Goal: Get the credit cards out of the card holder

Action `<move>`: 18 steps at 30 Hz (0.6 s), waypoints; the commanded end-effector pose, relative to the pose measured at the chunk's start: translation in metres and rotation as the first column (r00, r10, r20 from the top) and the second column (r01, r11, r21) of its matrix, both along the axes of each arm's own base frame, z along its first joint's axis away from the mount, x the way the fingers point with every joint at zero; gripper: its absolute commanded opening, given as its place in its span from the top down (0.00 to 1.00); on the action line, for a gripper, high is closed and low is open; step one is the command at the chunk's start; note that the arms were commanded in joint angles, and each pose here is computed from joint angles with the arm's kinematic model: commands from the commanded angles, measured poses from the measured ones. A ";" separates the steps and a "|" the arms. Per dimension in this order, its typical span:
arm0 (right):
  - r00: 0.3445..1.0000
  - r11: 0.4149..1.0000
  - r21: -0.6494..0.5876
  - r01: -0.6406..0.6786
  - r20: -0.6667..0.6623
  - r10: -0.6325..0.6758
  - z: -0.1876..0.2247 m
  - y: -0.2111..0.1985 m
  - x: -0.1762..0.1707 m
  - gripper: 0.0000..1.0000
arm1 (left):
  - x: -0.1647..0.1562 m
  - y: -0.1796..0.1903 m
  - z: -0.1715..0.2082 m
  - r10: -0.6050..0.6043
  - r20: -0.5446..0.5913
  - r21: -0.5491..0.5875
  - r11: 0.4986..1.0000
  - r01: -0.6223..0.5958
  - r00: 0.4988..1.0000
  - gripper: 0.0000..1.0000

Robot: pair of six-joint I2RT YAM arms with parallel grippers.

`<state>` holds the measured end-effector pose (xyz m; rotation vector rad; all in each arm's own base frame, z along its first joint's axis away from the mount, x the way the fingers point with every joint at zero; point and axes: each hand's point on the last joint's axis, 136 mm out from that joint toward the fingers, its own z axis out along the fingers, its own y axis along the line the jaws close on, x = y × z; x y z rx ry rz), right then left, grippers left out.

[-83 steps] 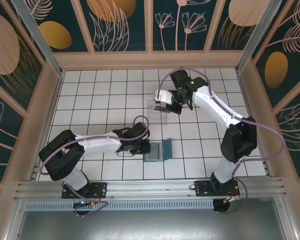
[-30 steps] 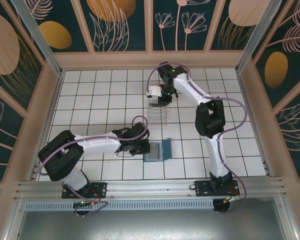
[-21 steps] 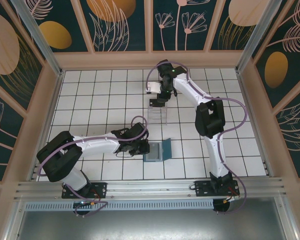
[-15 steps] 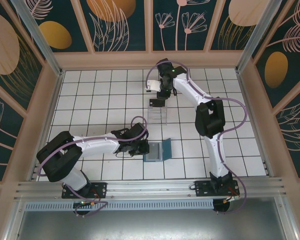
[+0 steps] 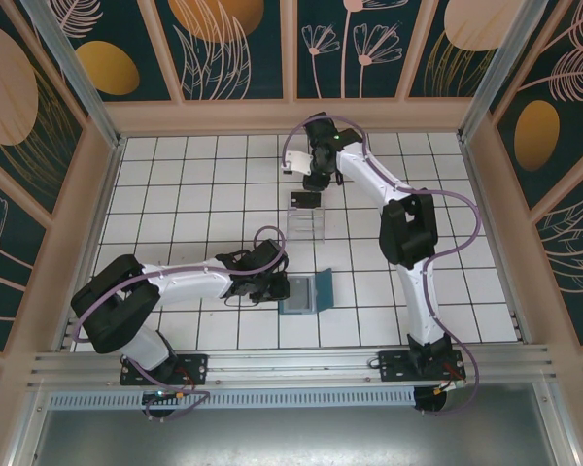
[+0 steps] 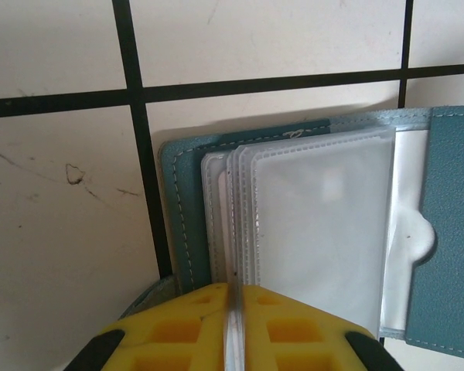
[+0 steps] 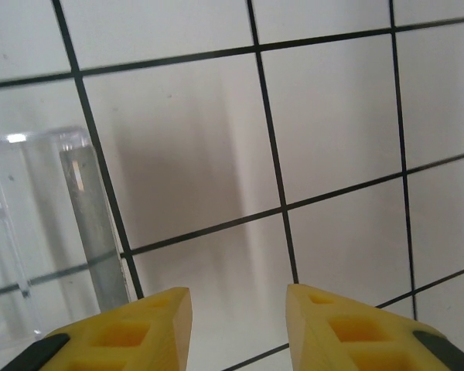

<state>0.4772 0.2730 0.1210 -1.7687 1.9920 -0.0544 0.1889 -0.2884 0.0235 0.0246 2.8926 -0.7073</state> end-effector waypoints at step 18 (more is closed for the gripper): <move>0.410 0.391 0.196 0.899 -0.691 -0.596 0.046 0.010 -0.107 0.79 | 0.031 -0.008 0.036 0.021 0.133 -0.028 0.999 -0.017 0.991 0.85</move>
